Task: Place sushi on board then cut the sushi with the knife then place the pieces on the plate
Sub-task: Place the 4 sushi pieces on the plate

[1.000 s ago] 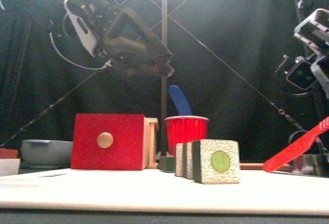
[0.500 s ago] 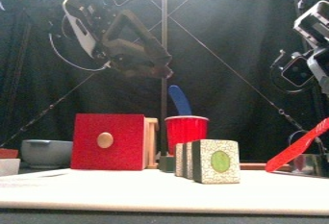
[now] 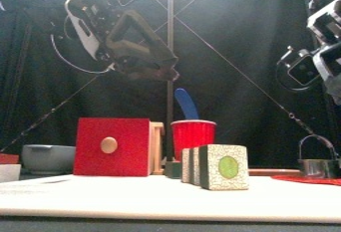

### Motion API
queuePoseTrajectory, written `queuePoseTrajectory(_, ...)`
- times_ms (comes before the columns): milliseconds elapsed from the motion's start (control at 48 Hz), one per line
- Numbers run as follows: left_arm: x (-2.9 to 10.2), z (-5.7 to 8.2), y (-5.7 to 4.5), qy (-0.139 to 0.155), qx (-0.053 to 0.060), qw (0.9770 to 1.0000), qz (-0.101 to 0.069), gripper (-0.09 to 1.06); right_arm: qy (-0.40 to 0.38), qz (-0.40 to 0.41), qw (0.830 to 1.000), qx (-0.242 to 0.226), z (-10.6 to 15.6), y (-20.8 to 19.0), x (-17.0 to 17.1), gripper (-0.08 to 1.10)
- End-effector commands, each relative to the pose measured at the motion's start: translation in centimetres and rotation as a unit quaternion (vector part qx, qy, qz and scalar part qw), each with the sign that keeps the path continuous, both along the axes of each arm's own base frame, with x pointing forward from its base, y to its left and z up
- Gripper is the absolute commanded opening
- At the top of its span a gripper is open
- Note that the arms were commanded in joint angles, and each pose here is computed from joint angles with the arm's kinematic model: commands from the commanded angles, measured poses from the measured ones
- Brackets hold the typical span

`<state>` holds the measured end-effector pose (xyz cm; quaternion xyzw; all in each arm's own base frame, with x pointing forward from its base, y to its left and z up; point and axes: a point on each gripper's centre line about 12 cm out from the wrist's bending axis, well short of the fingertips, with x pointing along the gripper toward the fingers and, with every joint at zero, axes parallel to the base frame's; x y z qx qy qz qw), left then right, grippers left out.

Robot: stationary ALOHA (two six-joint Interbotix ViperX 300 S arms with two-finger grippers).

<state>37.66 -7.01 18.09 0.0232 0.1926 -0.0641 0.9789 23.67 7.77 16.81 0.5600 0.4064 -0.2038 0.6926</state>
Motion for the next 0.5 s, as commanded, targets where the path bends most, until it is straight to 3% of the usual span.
queuePoseTrajectory(21, 0.5, 1.8, 0.0, -0.028, -0.005, 0.9996, 0.002, 0.79, -0.031, 0.017, 0.999, -0.021, 1.6, -0.1, 0.8, 0.82)
queuePoseTrajectory(104, 0.6, 1.9, 0.0, -0.03, -0.004, 0.9996, 0.001, 0.79, -0.056, 0.04, 0.996, -0.061, 2.3, -0.5, 1.4, 0.82)
queuePoseTrajectory(208, 0.7, 2.0, 0.1, -0.033, -0.004, 0.9994, 0.003, 0.79, -0.1, 0.099, 0.976, -0.165, 3.2, -1.5, 2.9, 0.82)
queuePoseTrajectory(271, 0.8, 2.1, 0.4, -0.037, -0.003, 0.9993, 0.007, 0.79, -0.125, 0.145, 0.952, -0.237, 3.5, -2.1, 3.6, 0.82)
queuePoseTrajectory(354, 0.9, 2.3, 0.9, -0.045, -0.001, 0.9989, 0.012, 0.79, -0.153, 0.215, 0.905, -0.333, 3.6, -2.5, 4.6, 0.82)
queuePoseTrajectory(500, 1.1, 3.1, 1.5, -0.075, 0.0, 0.9969, 0.022, 0.79, -0.17, 0.278, 0.852, -0.41, 3.6, -3.0, 6.5, 0.82)
